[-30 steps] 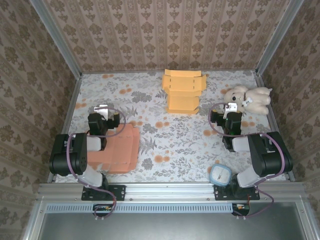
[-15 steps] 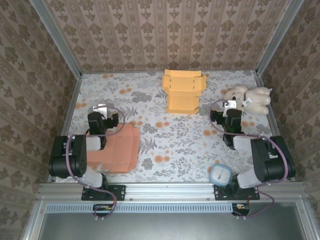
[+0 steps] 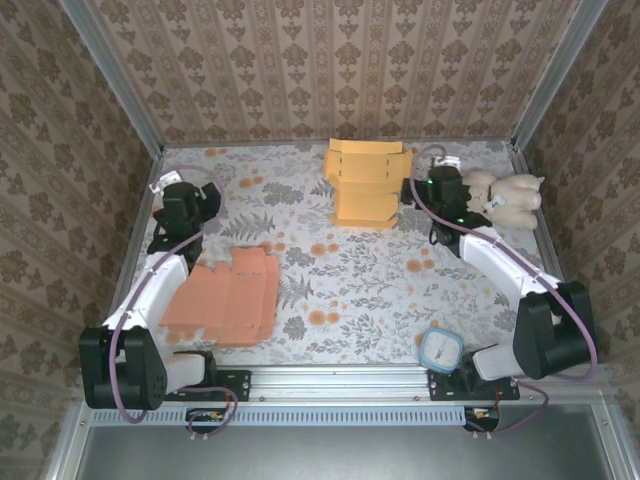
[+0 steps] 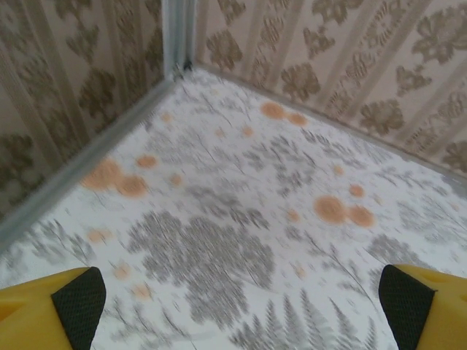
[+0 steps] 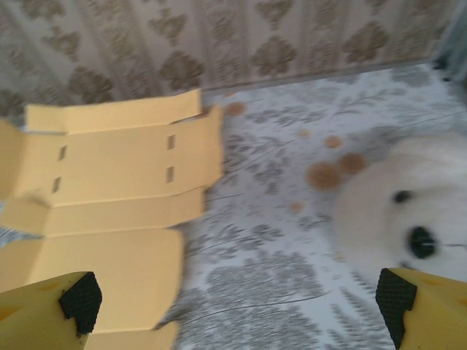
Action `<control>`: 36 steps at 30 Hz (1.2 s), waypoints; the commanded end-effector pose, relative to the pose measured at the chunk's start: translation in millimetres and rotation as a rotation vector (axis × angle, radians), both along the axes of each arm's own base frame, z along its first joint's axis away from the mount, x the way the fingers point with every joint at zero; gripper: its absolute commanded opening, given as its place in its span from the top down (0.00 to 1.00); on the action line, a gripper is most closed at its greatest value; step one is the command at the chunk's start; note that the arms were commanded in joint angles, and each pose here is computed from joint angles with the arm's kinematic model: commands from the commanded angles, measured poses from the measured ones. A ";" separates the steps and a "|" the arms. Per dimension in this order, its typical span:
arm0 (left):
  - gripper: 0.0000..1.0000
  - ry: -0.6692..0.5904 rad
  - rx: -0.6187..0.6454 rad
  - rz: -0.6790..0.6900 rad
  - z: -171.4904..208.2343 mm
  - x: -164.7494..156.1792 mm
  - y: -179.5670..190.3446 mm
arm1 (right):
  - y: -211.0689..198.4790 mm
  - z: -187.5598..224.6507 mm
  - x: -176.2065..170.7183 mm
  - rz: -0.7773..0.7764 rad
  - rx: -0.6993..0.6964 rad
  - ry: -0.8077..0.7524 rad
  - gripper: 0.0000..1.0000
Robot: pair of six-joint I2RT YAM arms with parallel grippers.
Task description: Fold the paper box
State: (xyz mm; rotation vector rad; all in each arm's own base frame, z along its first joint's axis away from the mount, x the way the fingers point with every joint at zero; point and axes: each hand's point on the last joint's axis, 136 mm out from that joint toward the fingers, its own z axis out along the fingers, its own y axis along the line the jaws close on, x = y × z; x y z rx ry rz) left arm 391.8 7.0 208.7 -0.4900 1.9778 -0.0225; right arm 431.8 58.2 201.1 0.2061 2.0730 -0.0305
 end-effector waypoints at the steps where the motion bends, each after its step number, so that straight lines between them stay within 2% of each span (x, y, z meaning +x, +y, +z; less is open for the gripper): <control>1: 0.00 0.090 -0.116 -0.072 -26.0 -14.6 -46.2 | 38.7 -31.7 -1.1 0.062 -0.022 0.145 0.00; 8: 0.00 0.036 -0.089 -0.232 -12.3 -2.4 -108.7 | 107.5 -54.5 31.0 0.197 -0.031 0.202 0.00; 14: 0.00 0.036 -0.077 -0.340 -16.3 5.0 -149.2 | 129.3 -83.8 49.7 0.230 0.015 0.238 0.00; 16: 0.00 0.027 -0.068 -0.345 -19.1 9.1 -151.8 | 132.4 -92.4 53.4 0.234 0.013 0.250 0.00; 17: 0.00 0.029 -0.069 -0.380 -21.5 6.3 -166.8 | 133.5 -96.1 56.0 0.234 0.011 0.255 0.00; 25: 0.00 0.062 -0.067 -0.407 -44.0 13.3 -180.9 | 141.4 -133.3 59.9 0.245 0.009 0.316 0.05; 36: 0.00 0.089 -0.067 -0.408 -63.0 12.9 -182.3 | 138.8 -173.2 34.5 0.254 -0.007 0.400 0.11</control>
